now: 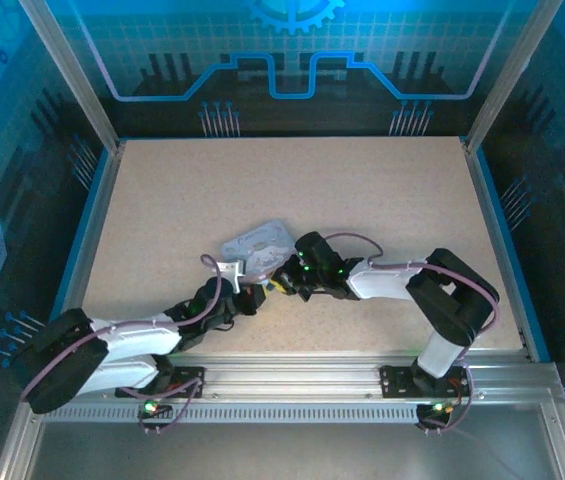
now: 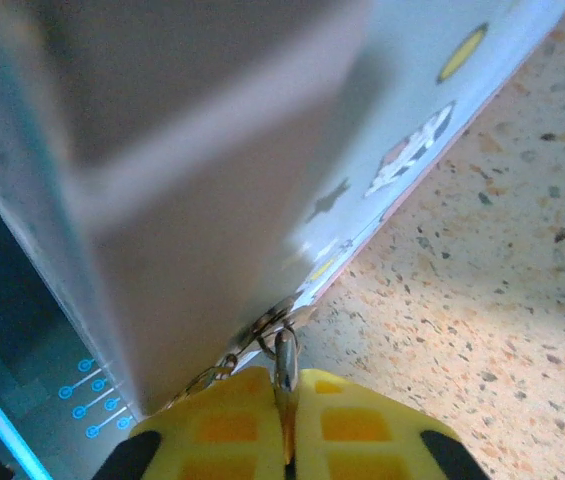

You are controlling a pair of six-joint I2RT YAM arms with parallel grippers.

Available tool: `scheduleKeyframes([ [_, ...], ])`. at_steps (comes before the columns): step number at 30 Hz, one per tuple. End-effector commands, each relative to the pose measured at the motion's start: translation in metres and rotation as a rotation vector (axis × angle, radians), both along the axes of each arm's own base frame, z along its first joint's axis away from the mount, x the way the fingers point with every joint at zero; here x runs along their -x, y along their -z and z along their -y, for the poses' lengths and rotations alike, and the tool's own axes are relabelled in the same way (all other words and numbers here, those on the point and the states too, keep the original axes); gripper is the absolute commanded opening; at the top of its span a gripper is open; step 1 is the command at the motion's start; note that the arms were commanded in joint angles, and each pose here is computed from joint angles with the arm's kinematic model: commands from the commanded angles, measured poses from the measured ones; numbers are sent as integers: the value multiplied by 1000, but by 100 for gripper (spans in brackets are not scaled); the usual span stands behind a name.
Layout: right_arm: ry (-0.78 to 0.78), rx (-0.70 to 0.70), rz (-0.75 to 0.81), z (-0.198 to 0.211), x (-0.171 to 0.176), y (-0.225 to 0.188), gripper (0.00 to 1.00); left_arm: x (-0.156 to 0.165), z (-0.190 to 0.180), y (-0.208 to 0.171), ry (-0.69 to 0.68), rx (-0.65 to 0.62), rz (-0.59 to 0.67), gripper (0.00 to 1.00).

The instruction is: Unlock the padlock with the key

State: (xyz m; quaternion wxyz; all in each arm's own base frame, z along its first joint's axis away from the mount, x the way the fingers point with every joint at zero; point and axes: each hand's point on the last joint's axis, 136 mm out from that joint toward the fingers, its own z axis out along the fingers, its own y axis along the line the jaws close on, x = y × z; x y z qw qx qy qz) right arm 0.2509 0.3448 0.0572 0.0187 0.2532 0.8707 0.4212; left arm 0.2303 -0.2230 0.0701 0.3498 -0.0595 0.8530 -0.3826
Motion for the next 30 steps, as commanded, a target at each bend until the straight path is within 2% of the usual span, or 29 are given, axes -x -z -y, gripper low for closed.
scheduleKeyframes([
  [1, 4, -18, 11, -7, 0, 5, 0, -3, 27, -49, 52, 258, 34, 0],
  [3, 7, -14, 12, -7, 0, 7, 0, -5, 27, -49, 51, 249, 34, 3],
  [6, 4, -5, 16, -5, -2, 7, 0, -4, 26, -47, 64, 204, 39, 29],
  [9, -1, 33, 14, 2, -1, 9, 0, 0, 20, -49, 90, 112, 62, 42],
  [13, -12, 62, 17, 8, -3, 6, 0, 8, 6, -58, 157, -90, 132, 44],
  [17, -37, 90, 6, 10, -5, 0, 0, 17, 2, -69, 312, -333, 251, 40],
  [21, -50, 115, -10, 15, -5, -2, 0, 28, 11, -63, 456, -598, 384, 40],
  [24, -58, 113, -3, 14, -10, -13, 0, 29, 19, -55, 487, -688, 425, 40],
  [30, -70, 114, -25, 17, -14, -19, 0, 26, 23, -35, 480, -736, 425, 40],
])
